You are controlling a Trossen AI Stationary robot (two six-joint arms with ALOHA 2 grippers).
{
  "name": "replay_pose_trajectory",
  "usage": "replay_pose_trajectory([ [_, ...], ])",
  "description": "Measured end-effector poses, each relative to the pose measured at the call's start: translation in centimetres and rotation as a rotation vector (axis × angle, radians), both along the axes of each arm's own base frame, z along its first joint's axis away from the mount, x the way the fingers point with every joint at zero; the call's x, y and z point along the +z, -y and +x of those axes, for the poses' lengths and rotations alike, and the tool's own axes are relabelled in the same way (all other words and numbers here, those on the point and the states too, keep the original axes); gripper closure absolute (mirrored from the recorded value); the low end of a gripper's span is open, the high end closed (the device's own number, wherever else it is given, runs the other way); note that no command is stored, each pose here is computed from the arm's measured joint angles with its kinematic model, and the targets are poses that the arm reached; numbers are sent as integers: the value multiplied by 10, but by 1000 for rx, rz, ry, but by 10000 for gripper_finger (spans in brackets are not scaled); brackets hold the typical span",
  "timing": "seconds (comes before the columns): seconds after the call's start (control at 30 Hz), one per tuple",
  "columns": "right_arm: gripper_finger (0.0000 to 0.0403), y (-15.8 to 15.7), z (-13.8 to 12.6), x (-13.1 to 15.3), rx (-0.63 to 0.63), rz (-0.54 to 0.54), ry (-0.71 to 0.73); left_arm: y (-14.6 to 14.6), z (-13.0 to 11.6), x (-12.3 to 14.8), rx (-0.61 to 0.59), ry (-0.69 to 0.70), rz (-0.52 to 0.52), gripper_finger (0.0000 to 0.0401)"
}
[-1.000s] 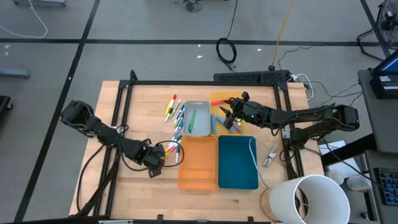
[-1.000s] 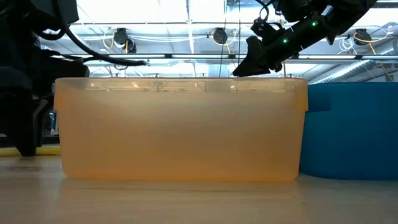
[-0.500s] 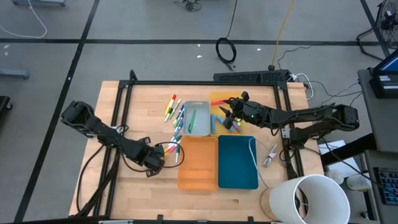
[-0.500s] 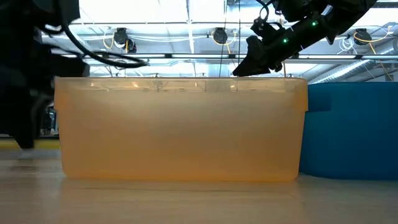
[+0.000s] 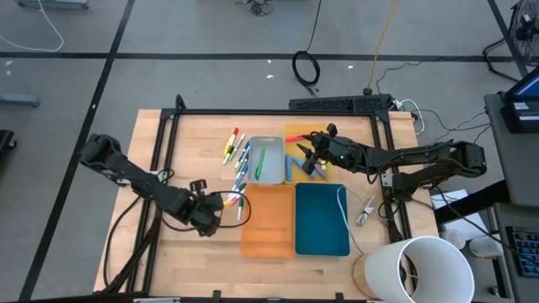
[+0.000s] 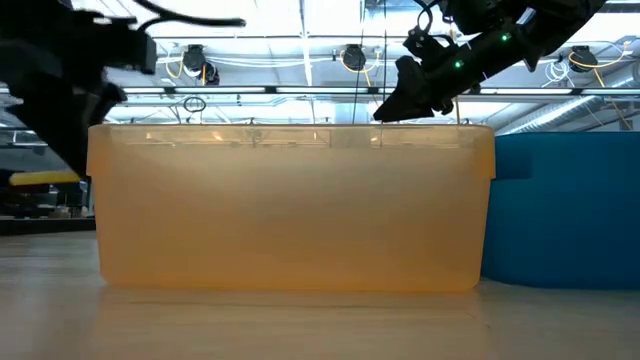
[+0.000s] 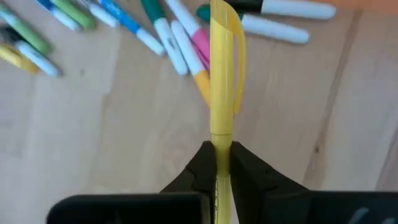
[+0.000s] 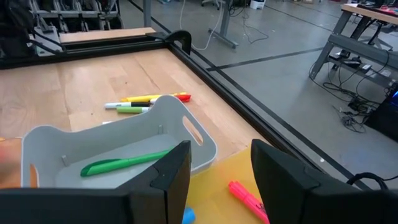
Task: Pick & Place Markers
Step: Put the yellow pen into the gray bin
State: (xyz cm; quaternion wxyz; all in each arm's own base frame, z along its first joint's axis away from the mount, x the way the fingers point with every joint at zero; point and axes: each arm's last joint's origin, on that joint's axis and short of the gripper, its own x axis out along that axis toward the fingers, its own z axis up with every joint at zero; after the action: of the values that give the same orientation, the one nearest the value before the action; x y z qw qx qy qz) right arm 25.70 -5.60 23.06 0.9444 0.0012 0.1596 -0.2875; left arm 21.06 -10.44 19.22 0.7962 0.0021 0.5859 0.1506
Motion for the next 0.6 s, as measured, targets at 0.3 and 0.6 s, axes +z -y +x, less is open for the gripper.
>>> replay_pose_trajectory([
  [0.3, 248, 0, 0, 1, 0, -2, 8, -6, 13, 23, -78, 110, 103, 372],
  [0.6, 248, 0, 0, 1, 0, -1, 8, -26, 41, 31, -117, 260, 161, 370],
])
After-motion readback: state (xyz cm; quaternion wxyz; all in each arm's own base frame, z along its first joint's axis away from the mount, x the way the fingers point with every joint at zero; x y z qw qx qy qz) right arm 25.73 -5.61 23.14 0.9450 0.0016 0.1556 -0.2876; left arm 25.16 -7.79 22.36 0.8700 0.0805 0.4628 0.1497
